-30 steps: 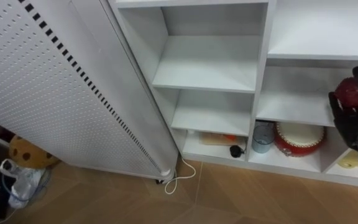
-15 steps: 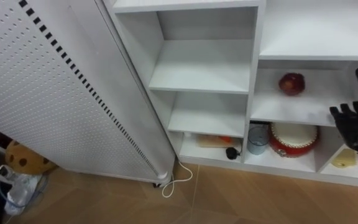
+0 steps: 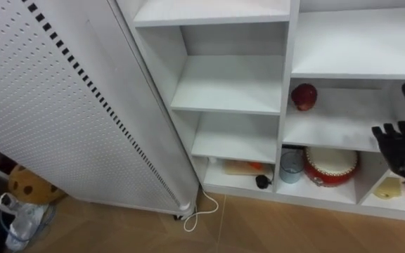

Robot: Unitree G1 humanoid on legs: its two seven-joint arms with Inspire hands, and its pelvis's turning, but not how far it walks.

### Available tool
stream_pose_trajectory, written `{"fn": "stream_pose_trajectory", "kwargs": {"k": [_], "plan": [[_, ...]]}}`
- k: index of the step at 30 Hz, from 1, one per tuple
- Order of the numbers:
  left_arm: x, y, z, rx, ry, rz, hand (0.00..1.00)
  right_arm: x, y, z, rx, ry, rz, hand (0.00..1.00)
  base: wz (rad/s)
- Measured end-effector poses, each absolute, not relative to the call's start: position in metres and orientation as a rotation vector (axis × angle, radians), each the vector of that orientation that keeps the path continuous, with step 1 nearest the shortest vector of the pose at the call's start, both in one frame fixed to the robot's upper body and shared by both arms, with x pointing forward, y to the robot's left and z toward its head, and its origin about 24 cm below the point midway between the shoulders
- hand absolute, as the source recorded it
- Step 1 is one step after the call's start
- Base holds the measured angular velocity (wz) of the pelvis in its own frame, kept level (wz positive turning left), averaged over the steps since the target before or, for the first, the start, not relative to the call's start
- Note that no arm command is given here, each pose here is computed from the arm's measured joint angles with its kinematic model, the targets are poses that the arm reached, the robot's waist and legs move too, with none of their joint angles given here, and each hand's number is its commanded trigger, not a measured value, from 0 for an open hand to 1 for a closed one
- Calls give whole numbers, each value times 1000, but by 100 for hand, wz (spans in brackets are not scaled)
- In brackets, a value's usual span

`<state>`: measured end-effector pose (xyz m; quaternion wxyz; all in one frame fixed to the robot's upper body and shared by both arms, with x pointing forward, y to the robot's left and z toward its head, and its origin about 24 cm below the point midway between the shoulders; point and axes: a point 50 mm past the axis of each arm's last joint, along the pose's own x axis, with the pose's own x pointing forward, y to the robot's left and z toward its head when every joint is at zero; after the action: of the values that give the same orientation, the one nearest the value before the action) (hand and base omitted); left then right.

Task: Arrange fruit in the closet

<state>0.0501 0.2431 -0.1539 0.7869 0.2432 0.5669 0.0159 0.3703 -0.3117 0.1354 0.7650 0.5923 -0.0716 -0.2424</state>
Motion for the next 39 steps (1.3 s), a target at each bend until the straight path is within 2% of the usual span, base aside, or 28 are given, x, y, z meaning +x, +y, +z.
{"fn": "stream_pose_trajectory", "kwargs": {"k": [4, 9, 16, 19, 24, 27, 30, 39], "plan": [[50, 243, -154, 519, 1227, 29, 0, 365, -314, 119, 1299, -129, -551, 0, -5], [39, 246, -158, 514, 1292, 21, 0, 340, -314, 53, 1291, -2, -648, 0, -15], [60, 248, -158, 520, 1282, 6, 0, 291, -309, -21, 1254, 177, -742, 0, 1], [60, 251, -158, 486, 1293, 56, 0, 260, -301, -55, 1232, 268, -761, 0, 5], [40, 256, -159, 468, 1332, 120, 0, 175, -277, -119, 1200, 486, -855, 0, -3], [38, 251, -160, 487, 1324, 121, 0, 130, -266, -141, 1198, 588, -929, 0, 0], [33, 249, -160, 548, 1318, 80, 0, 100, -258, -152, 1193, 648, -973, 0, -8], [60, 245, -157, 512, 1220, 164, 0, 63, -230, -166, 1147, 821, -900, 0, -6]]}}
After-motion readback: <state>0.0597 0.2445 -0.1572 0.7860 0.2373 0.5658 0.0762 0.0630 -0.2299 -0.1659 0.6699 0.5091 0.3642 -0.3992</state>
